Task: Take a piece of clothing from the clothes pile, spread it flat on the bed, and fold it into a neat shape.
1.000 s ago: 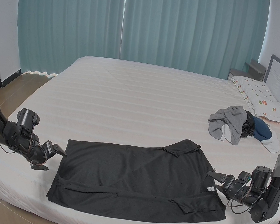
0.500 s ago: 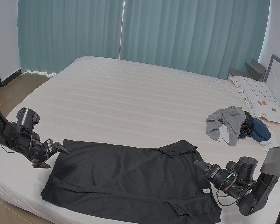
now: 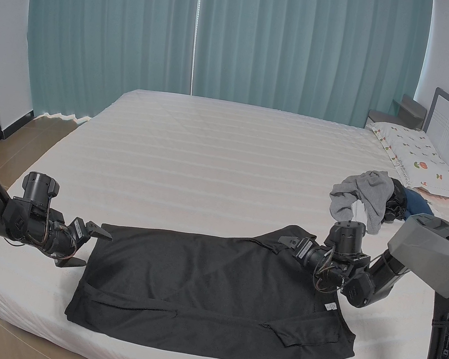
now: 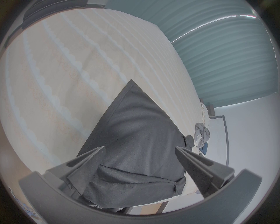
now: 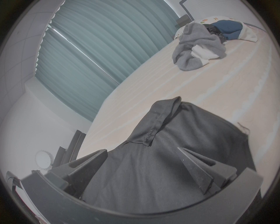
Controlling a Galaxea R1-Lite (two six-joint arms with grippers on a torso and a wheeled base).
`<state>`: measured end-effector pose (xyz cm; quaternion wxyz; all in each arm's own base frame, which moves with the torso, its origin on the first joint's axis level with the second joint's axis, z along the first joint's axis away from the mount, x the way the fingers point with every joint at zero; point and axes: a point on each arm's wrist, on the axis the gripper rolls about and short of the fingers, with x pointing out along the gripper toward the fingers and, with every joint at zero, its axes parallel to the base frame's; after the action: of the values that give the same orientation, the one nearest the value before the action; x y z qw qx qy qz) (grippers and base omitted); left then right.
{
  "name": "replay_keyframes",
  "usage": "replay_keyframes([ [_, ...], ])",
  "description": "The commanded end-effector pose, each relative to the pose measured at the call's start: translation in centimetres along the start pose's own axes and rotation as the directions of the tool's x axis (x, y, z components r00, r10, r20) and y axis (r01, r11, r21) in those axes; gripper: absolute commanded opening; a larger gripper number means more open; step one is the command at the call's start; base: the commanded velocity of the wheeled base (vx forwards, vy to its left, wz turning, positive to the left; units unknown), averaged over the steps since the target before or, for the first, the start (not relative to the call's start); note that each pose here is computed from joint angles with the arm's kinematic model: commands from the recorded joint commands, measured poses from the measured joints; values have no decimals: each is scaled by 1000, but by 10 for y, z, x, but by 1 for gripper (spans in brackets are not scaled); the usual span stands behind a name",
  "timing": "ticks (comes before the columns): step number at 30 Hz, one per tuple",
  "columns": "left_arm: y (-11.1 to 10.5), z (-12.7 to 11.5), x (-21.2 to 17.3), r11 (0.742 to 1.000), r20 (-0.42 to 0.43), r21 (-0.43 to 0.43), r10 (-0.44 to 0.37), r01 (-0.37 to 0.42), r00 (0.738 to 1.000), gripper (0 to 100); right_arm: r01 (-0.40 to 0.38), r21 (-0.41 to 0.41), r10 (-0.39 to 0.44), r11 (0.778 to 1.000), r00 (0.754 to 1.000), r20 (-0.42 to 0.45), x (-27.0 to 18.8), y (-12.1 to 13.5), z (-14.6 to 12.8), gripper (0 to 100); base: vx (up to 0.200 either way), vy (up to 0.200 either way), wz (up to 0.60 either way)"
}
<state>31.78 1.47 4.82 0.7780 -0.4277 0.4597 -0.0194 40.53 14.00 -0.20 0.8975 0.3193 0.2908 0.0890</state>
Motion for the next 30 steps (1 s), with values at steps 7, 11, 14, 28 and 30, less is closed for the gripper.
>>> replay_keyframes([
  [7,16,3,-2,999,2,-45,3,-3,1000,100,72,7,-72,997,997,-19,67,-10,4,100,0,0,0],
  [11,17,3,-1,999,7,-42,1,-1,1000,100,70,7,-70,998,997,-12,77,-5,11,100,0,0,0],
  [14,18,2,0,999,5,-44,3,-2,1000,100,67,6,-67,998,998,-4,83,-1,15,100,0,0,0],
  [28,21,2,0,999,4,-51,10,-10,1000,100,-84,17,78,996,972,220,114,3,70,100,0,0,0],
  [30,22,3,0,999,5,-52,11,-10,1000,100,-121,10,114,993,958,264,113,3,75,100,0,0,0],
])
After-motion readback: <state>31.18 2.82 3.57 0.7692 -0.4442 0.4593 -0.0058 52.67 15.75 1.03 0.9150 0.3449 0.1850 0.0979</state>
